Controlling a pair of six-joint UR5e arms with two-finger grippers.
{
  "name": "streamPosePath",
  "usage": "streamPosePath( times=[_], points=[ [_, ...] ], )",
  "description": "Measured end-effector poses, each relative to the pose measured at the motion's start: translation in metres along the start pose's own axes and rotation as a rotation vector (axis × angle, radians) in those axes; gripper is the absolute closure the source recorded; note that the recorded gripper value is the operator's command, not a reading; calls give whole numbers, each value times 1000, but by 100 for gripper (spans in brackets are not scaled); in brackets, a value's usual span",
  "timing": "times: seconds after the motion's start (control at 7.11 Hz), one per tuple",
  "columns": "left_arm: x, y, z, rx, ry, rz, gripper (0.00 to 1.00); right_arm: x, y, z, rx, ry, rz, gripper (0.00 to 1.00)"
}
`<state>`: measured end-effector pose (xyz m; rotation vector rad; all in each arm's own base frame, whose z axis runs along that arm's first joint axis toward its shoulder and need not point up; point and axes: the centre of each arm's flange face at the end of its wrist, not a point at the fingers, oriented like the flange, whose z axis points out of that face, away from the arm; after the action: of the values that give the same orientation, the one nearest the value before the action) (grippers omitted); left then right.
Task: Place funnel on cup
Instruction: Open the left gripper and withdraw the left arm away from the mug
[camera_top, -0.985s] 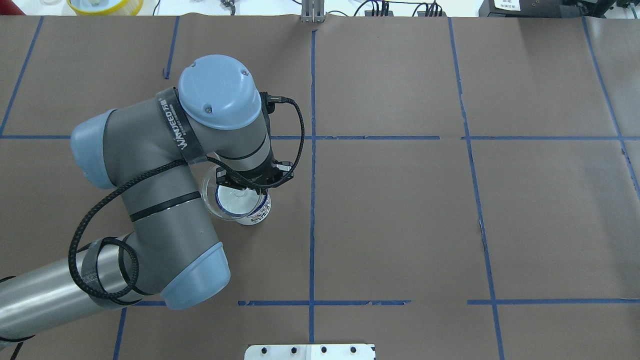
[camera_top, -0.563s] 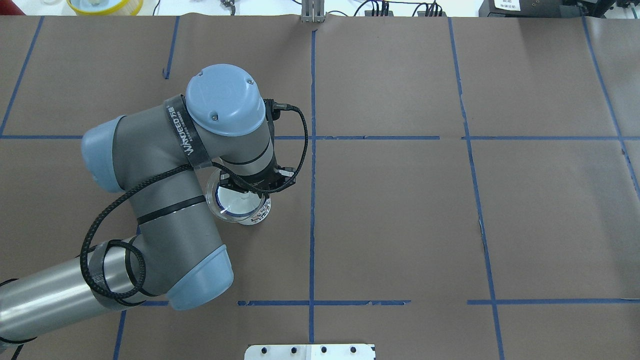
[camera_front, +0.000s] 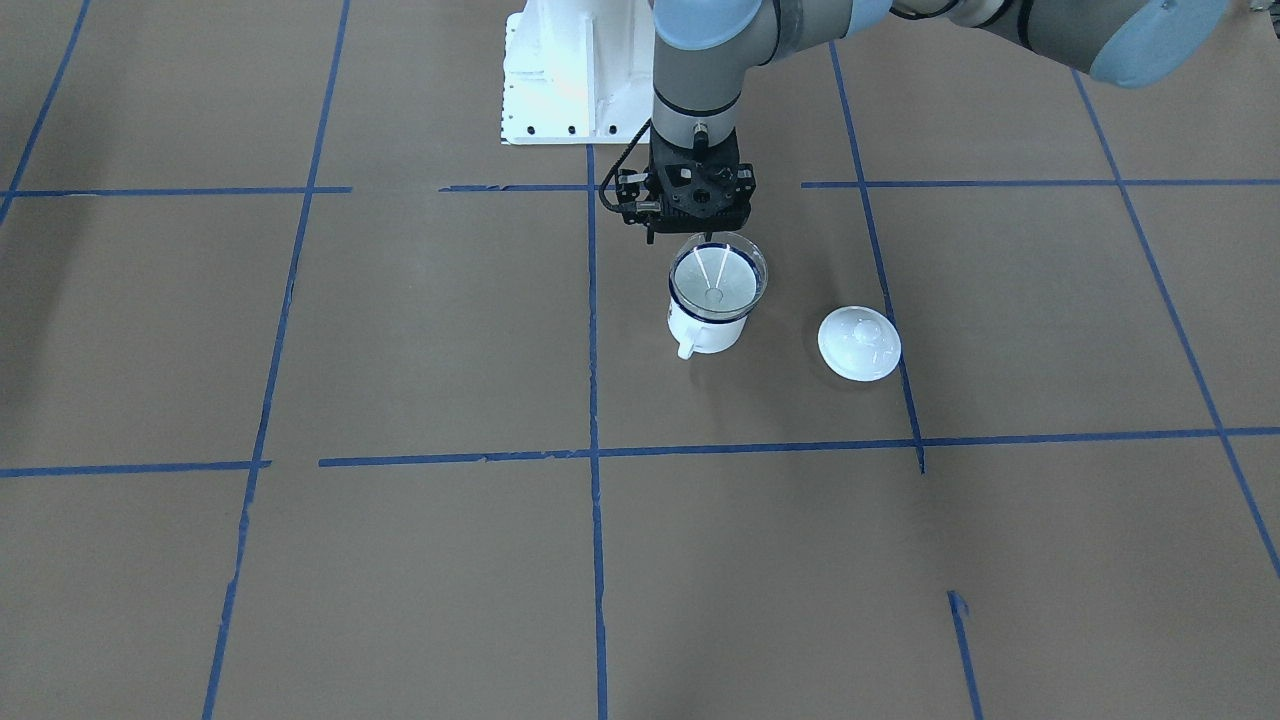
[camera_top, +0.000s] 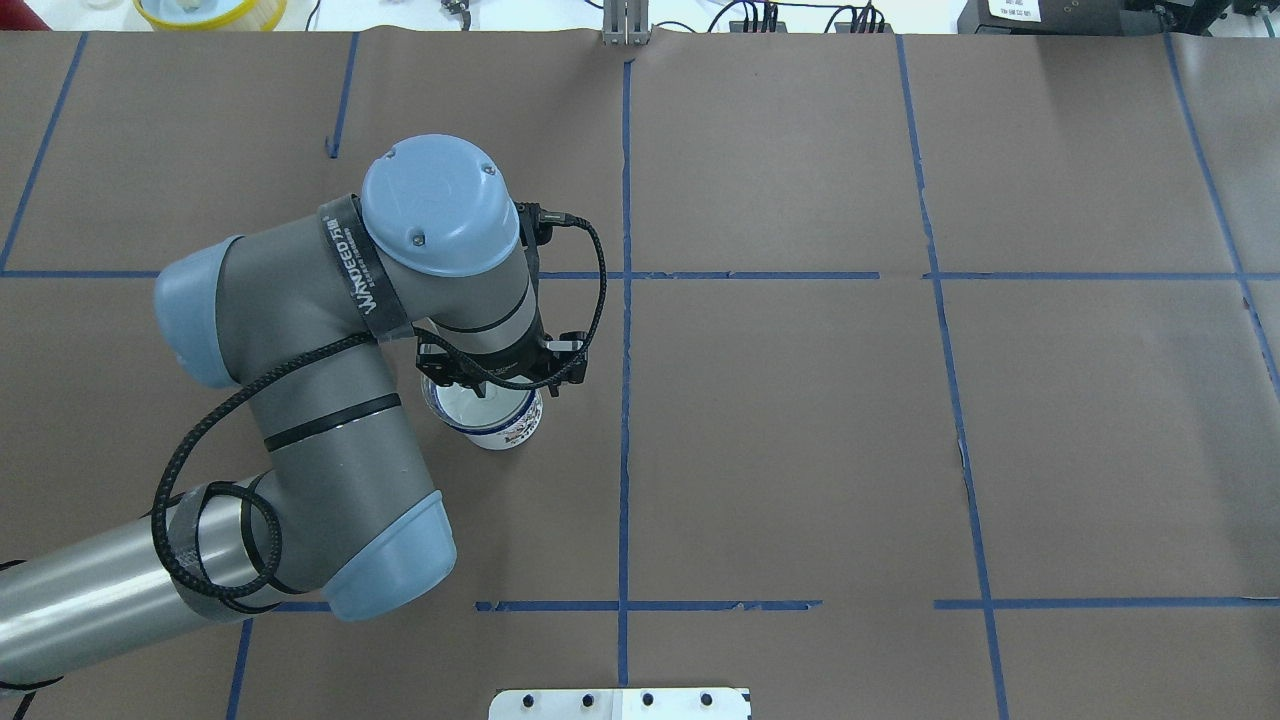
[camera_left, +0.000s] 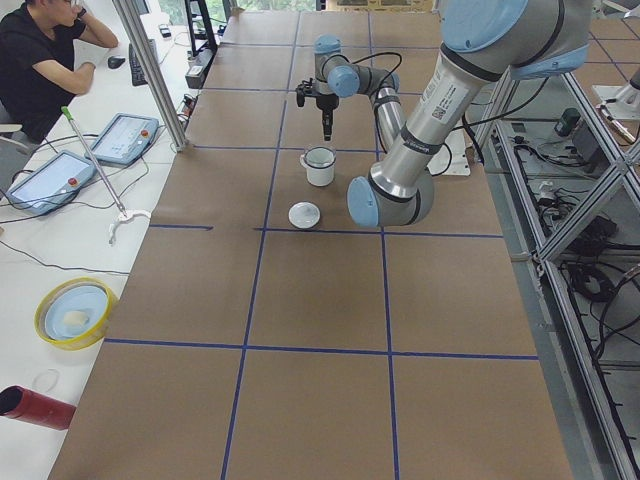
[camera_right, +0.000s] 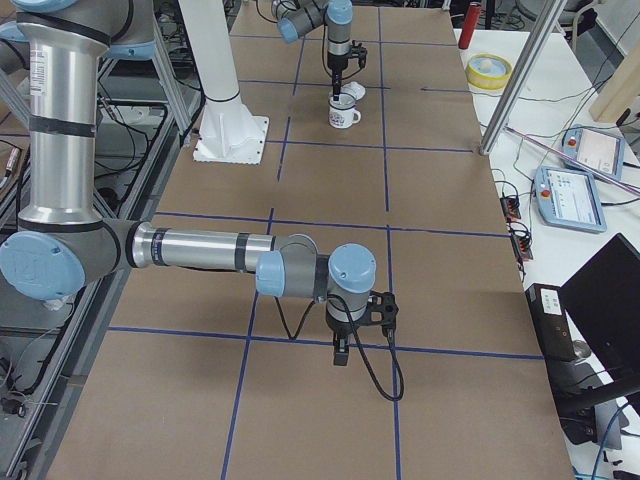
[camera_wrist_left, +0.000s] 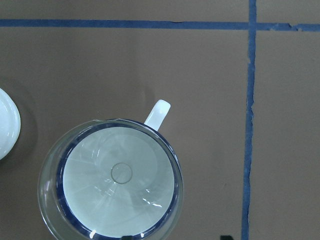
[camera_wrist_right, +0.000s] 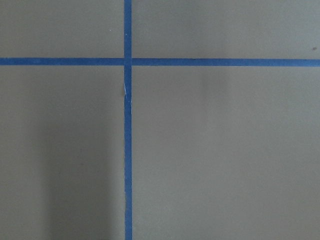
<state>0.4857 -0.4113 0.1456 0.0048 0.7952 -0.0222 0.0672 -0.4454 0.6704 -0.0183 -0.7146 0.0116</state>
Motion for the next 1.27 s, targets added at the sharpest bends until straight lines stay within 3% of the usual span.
streamPosePath(
  times=[0.28, 0.42, 0.7, 0.99, 1.27],
  points=[
    [-13, 2, -26, 37, 56, 11, 0, 0, 0, 0, 0, 0, 0, 0],
    [-36, -7, -45, 91, 119, 22, 0, 0, 0, 0, 0, 0, 0, 0],
    [-131, -55, -83, 199, 203, 58, 0, 0, 0, 0, 0, 0, 0, 0],
    [-263, -104, -102, 199, 159, 152, 0, 0, 0, 0, 0, 0, 0, 0],
    [-426, -145, -106, 208, 19, 263, 0, 0, 0, 0, 0, 0, 0, 0]
  ],
)
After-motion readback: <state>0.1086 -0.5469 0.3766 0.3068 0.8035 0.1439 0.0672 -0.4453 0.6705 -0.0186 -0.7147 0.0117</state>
